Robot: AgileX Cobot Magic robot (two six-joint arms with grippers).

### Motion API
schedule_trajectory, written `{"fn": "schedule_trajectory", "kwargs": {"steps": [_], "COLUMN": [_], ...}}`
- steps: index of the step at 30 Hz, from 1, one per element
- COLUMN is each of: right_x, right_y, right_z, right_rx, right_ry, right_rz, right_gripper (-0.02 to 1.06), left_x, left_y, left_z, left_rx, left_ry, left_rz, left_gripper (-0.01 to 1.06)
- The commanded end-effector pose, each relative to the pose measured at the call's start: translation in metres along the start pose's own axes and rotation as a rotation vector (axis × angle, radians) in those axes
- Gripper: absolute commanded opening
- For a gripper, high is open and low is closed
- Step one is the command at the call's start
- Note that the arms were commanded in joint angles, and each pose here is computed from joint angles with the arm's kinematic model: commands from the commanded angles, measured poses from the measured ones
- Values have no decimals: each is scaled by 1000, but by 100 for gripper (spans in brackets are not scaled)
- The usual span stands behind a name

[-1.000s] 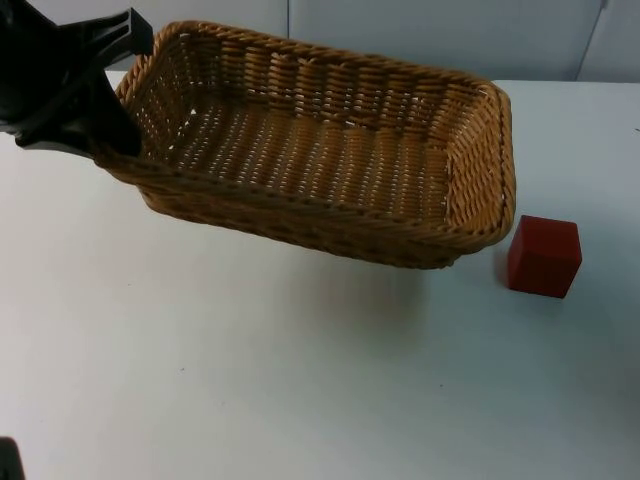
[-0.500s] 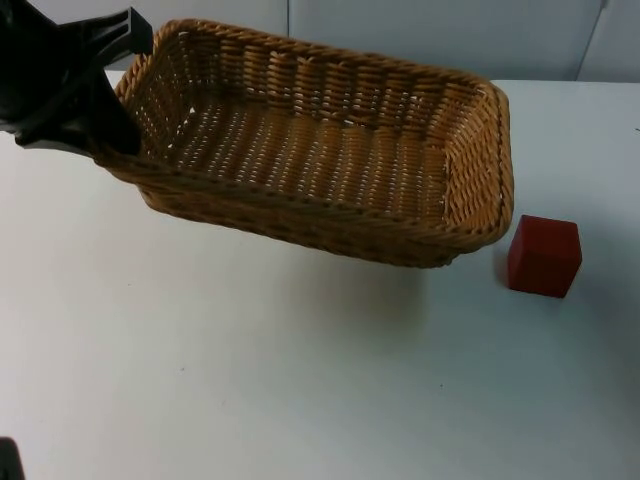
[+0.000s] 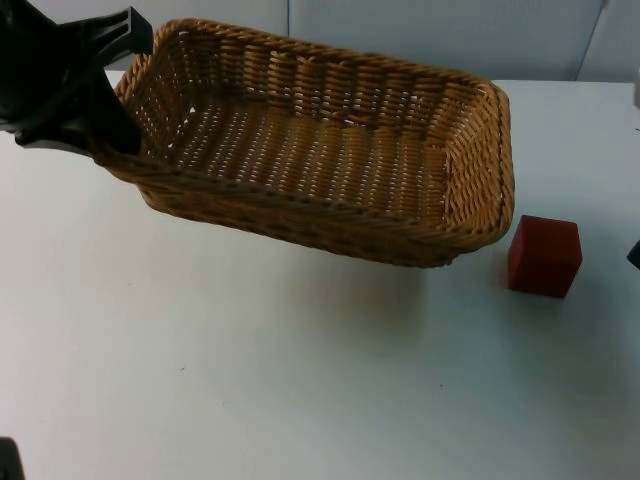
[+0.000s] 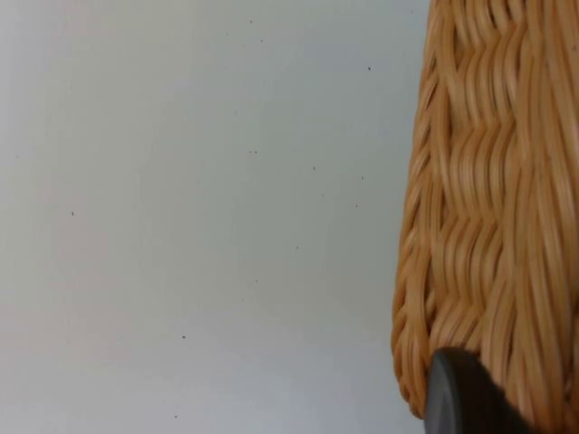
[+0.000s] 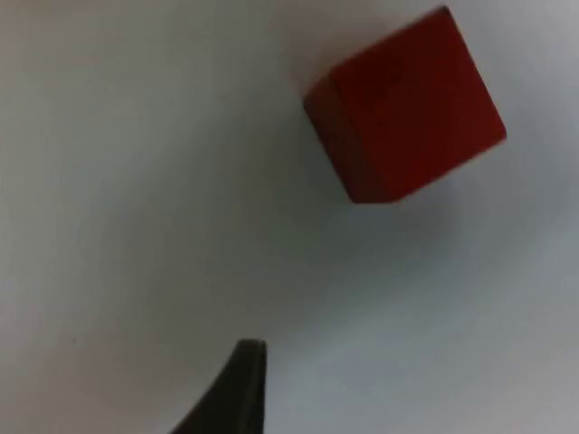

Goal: Pick up the basket with the left hand and place the cube into the basket with the right hand.

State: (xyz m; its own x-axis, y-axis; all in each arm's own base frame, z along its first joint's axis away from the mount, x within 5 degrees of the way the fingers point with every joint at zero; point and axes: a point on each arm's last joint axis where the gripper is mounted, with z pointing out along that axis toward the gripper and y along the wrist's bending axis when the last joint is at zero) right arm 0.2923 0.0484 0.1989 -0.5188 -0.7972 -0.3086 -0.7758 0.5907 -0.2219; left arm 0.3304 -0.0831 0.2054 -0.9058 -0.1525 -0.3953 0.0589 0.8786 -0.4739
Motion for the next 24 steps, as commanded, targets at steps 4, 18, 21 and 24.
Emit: {"fn": "schedule_trajectory", "kwargs": {"steps": [4,18,21,24], "right_x": [-14,-14,-15,-25], "right_y": [2,-4,-6,-10], "right_z": [-1,59,69,79], "right_rx": [55,62,47,40], "right_ry": [-55,-36,-25,-34], "right_rz": [-202,-221,-218,-211], "right_gripper": [105,105,105,105], "left_x": [-2,-2,-2,-2], "left_y": [-4,-4,-4,-4], "left_z": [-5,-5,-5,-5], "left_rx": [19,19,19,19], "left_ry": [-30,-30,-30,-30], "left_rz": [-29,-29,-29,-29], "left_gripper": [0,0,0,0]}}
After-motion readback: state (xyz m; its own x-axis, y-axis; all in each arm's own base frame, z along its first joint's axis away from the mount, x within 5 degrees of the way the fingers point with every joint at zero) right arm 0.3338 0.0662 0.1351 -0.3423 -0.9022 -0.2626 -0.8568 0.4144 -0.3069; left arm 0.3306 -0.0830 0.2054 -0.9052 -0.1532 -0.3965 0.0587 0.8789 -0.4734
